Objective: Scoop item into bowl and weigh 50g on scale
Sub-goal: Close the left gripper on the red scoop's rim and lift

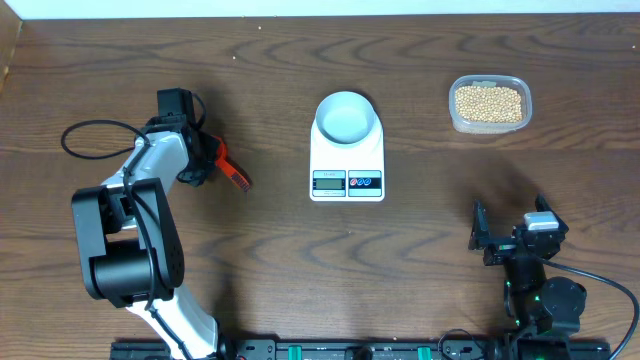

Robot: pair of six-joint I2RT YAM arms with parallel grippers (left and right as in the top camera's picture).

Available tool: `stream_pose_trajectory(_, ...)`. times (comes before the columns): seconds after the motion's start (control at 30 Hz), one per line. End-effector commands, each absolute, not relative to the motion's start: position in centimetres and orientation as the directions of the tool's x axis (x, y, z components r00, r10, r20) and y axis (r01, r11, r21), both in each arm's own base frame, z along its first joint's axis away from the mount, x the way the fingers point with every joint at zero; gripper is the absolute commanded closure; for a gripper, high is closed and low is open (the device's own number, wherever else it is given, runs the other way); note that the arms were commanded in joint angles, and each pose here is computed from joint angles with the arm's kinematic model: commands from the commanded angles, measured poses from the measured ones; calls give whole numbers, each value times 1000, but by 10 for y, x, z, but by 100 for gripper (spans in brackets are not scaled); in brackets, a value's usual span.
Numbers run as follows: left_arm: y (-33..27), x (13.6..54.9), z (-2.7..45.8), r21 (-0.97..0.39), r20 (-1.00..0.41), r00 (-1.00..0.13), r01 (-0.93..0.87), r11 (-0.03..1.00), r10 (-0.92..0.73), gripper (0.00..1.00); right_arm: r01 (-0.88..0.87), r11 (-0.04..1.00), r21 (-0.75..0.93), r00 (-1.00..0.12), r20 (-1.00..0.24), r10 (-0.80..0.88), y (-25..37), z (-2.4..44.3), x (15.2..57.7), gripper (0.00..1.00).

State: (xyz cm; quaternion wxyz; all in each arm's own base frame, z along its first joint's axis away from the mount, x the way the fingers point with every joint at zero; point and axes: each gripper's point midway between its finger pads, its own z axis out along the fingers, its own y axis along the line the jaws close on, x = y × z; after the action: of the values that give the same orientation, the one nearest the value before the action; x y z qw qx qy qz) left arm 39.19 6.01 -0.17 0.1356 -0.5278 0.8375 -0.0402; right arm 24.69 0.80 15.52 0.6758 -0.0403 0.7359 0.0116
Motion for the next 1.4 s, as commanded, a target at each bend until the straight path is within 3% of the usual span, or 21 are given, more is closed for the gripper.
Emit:
stream_pose_trajectory(0.0,59,369,-23,-127,-142,-387,-906,404,-911,92,-78,996,-49,-79,-995,-56,8,155,247,1)
stream_pose_trajectory(0.13,59,365,-24,-115,-135,-390,-907,405,-911,65,-78,996,-49,-79,-995,-56,8,155,247,1)
stream_pose_trajectory(0.27,58,363,-24,-103,-137,-433,-888,448,-891,54,-78,996,-49,-79,-995,-56,8,155,247,1)
stream_pose_trajectory(0.87,61,380,-21,-93,-216,-686,-694,714,-695,53,-78,996,-49,-79,-995,-56,8,155,247,1)
stream_pose_trajectory(1.37,64,404,-14,-118,-311,-735,-599,792,-602,53,-78,996,-49,-79,-995,-56,8,155,247,1)
